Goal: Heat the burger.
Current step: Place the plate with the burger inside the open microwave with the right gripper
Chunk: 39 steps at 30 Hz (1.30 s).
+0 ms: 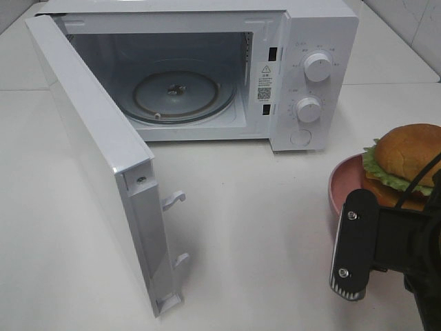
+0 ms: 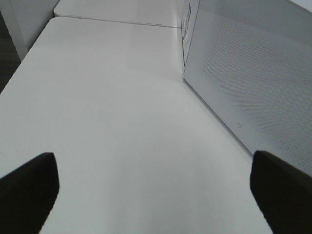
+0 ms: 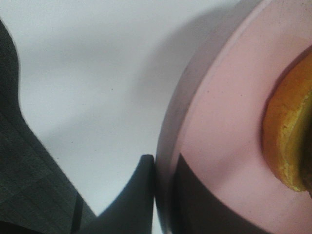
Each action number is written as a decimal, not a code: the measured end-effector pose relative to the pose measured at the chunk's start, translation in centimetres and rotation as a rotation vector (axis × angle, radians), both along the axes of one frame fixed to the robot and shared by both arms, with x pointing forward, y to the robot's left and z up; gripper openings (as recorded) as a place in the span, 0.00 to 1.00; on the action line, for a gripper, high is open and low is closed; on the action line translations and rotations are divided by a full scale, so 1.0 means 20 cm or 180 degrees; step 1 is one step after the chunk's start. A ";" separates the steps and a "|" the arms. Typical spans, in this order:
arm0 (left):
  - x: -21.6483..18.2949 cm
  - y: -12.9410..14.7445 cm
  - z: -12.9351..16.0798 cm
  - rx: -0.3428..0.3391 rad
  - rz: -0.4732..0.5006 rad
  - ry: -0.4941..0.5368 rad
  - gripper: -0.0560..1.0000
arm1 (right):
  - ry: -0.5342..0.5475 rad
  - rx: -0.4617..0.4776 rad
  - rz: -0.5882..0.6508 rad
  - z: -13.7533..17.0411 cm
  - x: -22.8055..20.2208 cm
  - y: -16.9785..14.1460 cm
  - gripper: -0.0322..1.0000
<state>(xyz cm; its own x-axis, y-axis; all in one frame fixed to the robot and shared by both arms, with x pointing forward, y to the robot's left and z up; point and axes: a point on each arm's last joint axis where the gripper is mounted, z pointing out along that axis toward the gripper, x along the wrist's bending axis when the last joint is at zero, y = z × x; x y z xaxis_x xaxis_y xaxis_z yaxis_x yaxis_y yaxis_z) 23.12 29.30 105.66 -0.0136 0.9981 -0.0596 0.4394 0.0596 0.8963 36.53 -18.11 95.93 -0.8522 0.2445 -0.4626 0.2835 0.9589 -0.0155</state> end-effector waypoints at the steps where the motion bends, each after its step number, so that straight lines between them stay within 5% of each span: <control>1: 0.00 0.00 0.00 0.0000 0.0000 0.0000 0.99 | 0.0000 0.0000 0.0000 0.00 0.00 0.00 0.09; 39: 0.00 0.00 0.00 0.0000 0.0000 0.0000 0.99 | -0.0564 -0.0018 0.2267 0.03 0.06 0.17 0.09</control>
